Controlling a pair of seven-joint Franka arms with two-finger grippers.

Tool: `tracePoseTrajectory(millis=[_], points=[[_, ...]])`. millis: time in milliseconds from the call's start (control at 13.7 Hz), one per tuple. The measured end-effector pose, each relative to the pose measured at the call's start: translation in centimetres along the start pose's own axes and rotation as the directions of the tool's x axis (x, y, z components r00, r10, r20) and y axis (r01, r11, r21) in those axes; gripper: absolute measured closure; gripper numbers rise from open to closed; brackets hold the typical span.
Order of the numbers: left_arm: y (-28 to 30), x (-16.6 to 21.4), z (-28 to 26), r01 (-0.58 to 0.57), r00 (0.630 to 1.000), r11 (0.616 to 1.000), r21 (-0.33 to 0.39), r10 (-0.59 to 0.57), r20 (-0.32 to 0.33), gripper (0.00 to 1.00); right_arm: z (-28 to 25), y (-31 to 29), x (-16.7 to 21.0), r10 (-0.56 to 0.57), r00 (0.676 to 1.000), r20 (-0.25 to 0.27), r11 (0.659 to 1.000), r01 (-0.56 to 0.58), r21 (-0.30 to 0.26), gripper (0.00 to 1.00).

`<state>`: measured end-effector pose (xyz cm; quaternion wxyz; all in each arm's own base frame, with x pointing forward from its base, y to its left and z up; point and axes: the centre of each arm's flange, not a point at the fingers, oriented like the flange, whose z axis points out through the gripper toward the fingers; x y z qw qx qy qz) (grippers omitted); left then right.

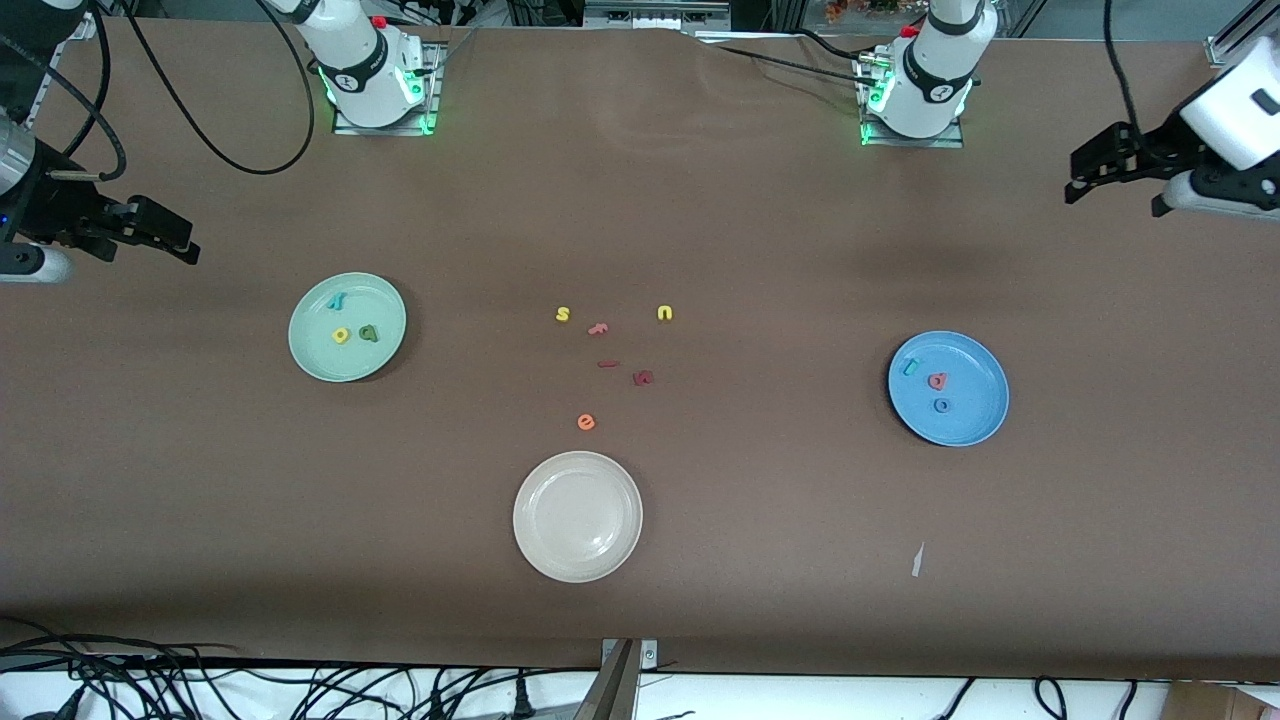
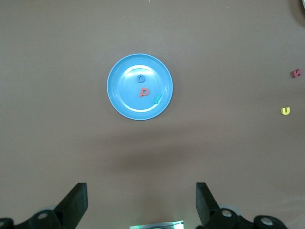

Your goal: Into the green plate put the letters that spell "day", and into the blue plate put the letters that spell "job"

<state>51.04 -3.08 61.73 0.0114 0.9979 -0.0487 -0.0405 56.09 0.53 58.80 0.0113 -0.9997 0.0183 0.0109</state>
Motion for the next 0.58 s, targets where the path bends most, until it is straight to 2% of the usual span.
tracePoseTrajectory(millis=[585], points=[[0.5,2.3,0.1,0.018,1.000,1.000,0.003,-0.018,0.019,0.00,0.0,0.0,0.0,-0.001,1.000,0.000,1.000,0.001,0.000,0.00]])
